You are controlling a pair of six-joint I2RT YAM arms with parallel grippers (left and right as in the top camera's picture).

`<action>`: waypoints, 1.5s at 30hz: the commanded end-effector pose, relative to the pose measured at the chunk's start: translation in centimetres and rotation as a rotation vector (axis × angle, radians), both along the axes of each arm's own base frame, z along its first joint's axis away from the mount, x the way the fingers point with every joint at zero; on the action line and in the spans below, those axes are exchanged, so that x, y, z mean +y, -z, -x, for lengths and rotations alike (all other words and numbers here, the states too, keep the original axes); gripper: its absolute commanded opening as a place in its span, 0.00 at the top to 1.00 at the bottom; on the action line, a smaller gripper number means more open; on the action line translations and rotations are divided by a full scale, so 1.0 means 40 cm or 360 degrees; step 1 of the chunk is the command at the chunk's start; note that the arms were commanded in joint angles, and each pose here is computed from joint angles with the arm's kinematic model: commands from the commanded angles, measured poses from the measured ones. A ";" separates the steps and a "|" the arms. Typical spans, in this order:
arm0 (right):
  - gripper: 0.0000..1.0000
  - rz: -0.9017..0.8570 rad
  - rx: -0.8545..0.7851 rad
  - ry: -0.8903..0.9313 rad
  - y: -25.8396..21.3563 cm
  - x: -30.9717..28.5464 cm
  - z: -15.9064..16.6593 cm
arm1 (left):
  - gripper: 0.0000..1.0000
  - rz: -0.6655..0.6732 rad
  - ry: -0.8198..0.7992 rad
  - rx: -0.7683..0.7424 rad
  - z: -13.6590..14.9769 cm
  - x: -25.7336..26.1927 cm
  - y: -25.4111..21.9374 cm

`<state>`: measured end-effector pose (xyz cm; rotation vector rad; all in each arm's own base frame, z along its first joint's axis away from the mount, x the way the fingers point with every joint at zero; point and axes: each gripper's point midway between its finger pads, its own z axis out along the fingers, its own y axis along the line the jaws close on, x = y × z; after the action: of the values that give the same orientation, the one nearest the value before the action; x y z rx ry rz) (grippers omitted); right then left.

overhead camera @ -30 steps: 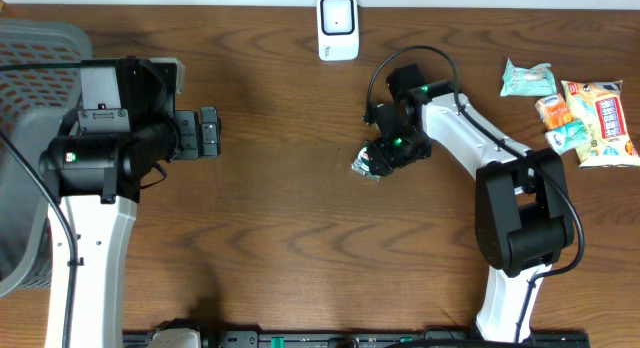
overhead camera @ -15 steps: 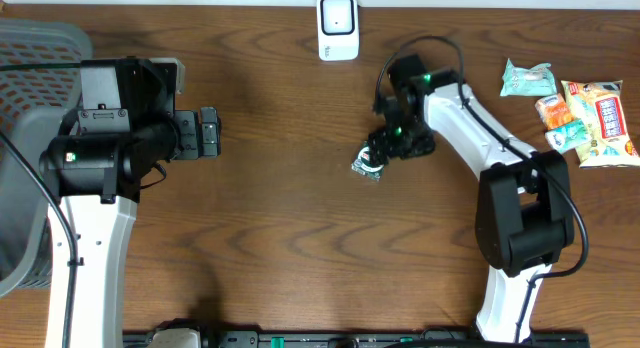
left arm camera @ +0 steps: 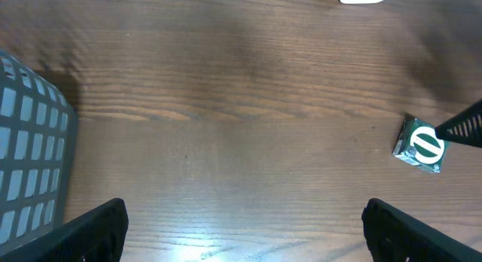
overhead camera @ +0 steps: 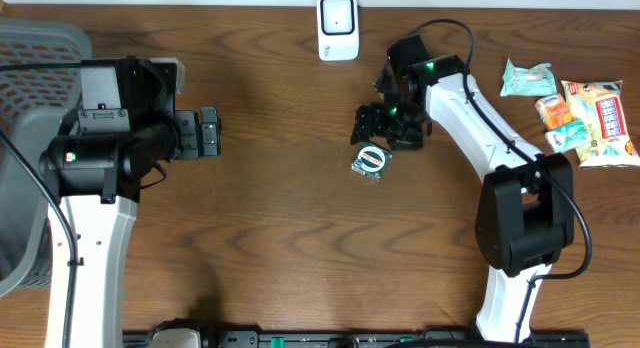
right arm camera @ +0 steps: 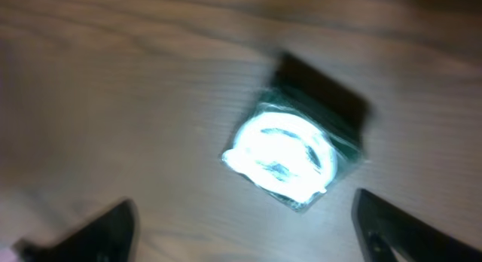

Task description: Scan the item barcode

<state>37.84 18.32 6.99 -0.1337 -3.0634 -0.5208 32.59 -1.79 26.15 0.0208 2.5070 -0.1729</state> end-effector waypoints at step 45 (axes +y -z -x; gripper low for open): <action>0.21 0.0523 -0.0002 0.0414 0.166 -0.005 0.035 | 0.02 -0.0018 -0.0001 -0.0005 -0.002 0.007 -0.003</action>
<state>36.58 18.40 0.77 -0.5548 -3.1308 -0.0247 32.59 -1.79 26.15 0.0208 2.5070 -0.1729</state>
